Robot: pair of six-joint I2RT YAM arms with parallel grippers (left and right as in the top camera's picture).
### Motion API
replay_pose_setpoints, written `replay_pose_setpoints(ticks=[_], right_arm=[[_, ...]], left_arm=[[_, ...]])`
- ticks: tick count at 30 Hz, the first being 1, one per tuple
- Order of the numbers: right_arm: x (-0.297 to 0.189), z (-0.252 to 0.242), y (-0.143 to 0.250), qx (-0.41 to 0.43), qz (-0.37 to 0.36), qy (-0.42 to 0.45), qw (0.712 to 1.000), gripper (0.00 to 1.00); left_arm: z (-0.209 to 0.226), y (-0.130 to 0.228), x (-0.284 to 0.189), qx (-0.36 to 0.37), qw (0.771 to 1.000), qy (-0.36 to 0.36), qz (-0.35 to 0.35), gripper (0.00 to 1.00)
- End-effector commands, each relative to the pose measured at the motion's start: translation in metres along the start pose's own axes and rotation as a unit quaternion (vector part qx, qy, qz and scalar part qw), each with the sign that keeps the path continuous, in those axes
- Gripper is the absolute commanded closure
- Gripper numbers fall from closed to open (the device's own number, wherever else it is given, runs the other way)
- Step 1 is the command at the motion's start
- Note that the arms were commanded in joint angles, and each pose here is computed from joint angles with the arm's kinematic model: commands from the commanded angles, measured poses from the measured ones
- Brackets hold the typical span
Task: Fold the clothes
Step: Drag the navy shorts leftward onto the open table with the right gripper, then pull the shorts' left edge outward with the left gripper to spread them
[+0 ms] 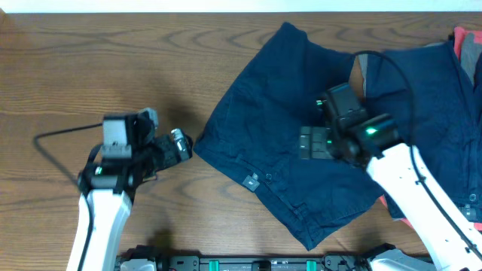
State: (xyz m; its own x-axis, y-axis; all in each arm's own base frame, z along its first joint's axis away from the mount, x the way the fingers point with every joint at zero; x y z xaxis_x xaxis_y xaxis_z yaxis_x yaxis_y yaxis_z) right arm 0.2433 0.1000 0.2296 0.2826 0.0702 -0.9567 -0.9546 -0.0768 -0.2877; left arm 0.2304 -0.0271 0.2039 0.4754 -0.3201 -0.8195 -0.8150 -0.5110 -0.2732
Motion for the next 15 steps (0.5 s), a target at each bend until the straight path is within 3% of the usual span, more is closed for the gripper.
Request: replay_pose_setpoints(ticks=[1, 12, 14, 15], right_arm=[[-0.006, -0.023, 0.001, 0.043, 0.005, 0.029, 0.999, 0.01], [-0.006, -0.043, 0.006, 0.079, 0.03, 0.046, 0.995, 0.01], [-0.006, -0.043, 0.006, 0.079, 0.03, 0.046, 0.995, 0.01], [-0.006, -0.043, 0.007, 0.079, 0.032, 0.047, 0.995, 0.01]], left_arm=[[-0.003, -0.004, 0.023, -0.028, 0.998, 0.03, 0.054, 0.02], [0.006, 0.003, 0.12, -0.031, 0.987, 0.007, 0.16, 0.0], [0.005, 0.006, 0.131, -0.022, 0.986, 0.008, 0.167, 0.09], [0.003, 0.007, 0.137, -0.015, 0.986, 0.01, 0.167, 0.22]])
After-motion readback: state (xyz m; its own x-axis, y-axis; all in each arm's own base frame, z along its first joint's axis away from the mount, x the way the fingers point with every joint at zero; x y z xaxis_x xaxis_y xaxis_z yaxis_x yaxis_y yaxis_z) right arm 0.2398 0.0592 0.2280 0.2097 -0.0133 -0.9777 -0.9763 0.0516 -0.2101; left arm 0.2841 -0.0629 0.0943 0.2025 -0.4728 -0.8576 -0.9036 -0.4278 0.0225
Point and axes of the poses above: each gripper's point midway between its finger pads, its own x axis out along the fingers, its own z axis along the line the jaws close on, y = z × x, the point moved 9 cm from there along -x, back along the fingers, and after that the axes turned 9 degrees about -x, right-handed, at the moved point
